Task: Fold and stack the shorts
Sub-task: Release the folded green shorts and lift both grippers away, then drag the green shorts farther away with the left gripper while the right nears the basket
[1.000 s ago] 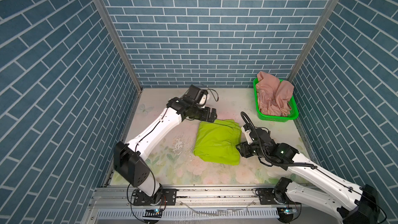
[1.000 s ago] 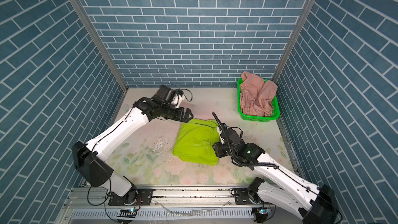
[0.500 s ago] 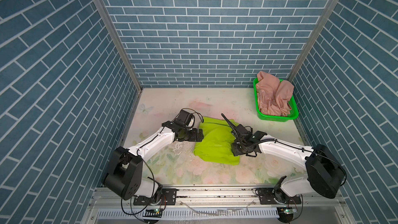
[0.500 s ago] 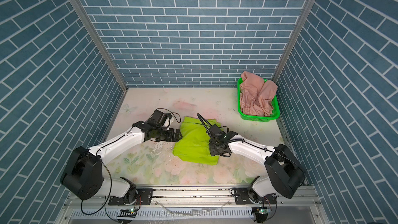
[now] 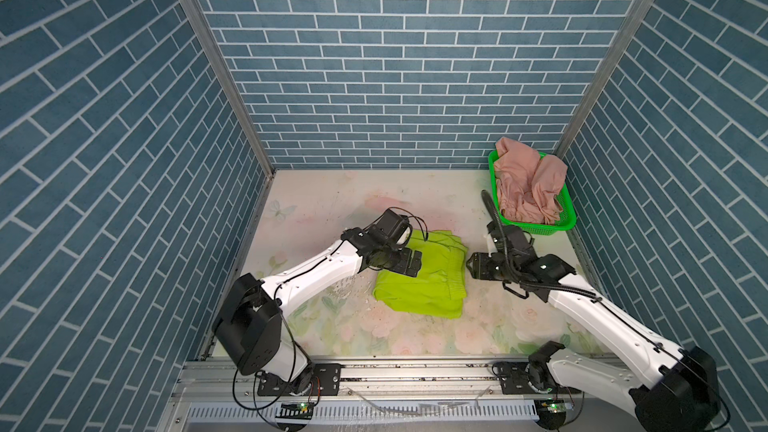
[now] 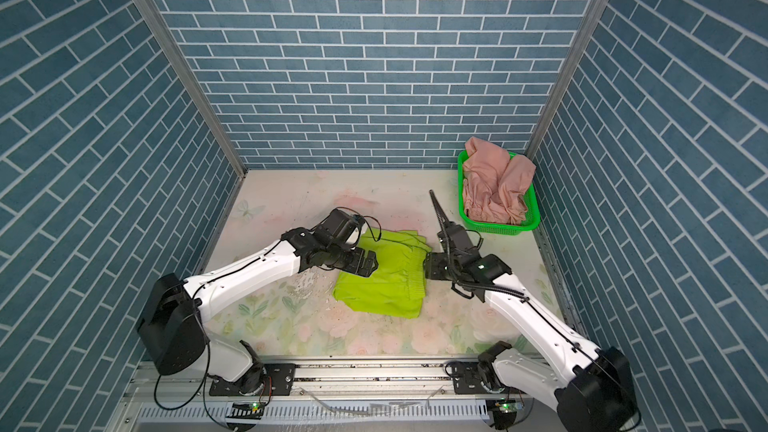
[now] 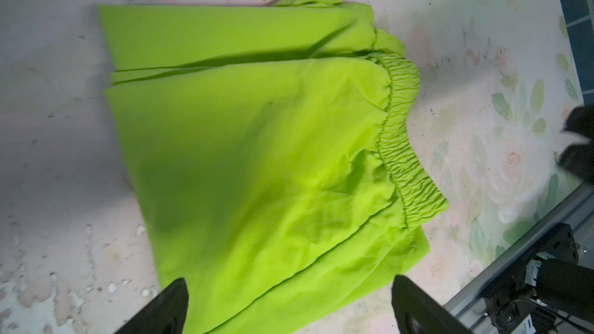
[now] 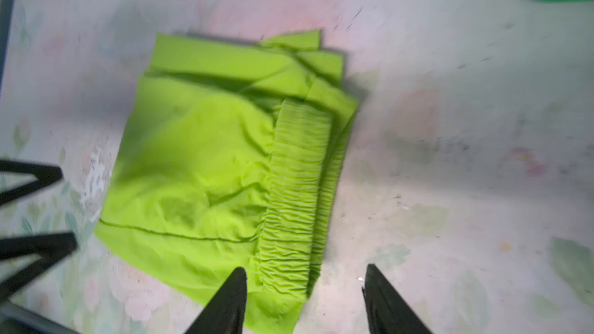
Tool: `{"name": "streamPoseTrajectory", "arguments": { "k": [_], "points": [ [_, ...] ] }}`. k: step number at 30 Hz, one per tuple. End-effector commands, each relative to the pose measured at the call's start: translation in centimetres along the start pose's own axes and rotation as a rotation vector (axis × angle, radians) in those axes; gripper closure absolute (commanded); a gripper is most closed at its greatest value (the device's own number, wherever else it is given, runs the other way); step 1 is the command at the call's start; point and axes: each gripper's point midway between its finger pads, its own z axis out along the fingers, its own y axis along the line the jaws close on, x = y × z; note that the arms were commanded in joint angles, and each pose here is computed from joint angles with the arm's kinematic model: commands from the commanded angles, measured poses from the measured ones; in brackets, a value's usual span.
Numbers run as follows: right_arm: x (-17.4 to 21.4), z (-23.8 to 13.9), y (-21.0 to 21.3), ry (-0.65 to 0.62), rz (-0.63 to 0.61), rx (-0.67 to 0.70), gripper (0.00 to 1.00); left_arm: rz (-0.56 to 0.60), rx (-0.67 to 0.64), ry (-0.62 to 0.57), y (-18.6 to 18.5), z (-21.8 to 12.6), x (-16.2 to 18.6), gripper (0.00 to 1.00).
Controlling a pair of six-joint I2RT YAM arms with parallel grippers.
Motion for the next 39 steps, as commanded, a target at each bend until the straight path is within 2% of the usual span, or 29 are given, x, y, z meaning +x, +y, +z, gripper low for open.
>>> {"name": "streamPoseTrajectory", "arguments": {
  "k": [1, 5, 11, 16, 21, 24, 28, 31, 39],
  "points": [
    [-0.1, -1.9, -3.5, -0.013, 0.057, 0.097, 0.40, 0.001, -0.040, 0.081, -1.3, 1.9, 1.3, 0.00],
    [-1.3, -3.1, -5.0, -0.084, 0.103, 0.100, 0.39, -0.008, -0.024, 0.150, -3.8, 5.1, 1.8, 0.00],
    [-0.5, -2.6, -5.5, -0.069, 0.112, 0.067, 0.38, 0.061, -0.074, 0.243, -6.3, 8.7, 3.7, 0.00],
    [0.0, -2.3, -5.9, -0.058, 0.110, 0.071, 0.38, 0.079, -0.153, 0.366, -4.7, 10.6, 6.3, 0.00],
    [0.2, -2.0, -5.5, -0.040, 0.112, 0.039, 0.38, 0.118, -0.235, 0.429, -2.3, 11.4, 8.1, 0.00],
    [0.2, -1.8, -5.5, -0.034, 0.118, 0.033, 0.38, 0.119, -0.296, 0.468, 0.4, 11.7, 8.6, 0.00],
    [0.4, -1.5, -5.5, -0.028, 0.125, 0.029, 0.38, 0.037, -0.359, 0.470, 6.3, 10.7, 7.6, 0.00],
    [0.3, -1.3, -5.3, -0.026, 0.129, 0.013, 0.38, -0.008, -0.423, 0.442, 11.1, 8.9, 5.8, 0.00],
    [-0.4, -0.9, -4.4, -0.034, 0.133, -0.029, 0.38, -0.001, -0.599, 0.438, 21.5, 6.5, 0.9, 0.00]
  ]
}}
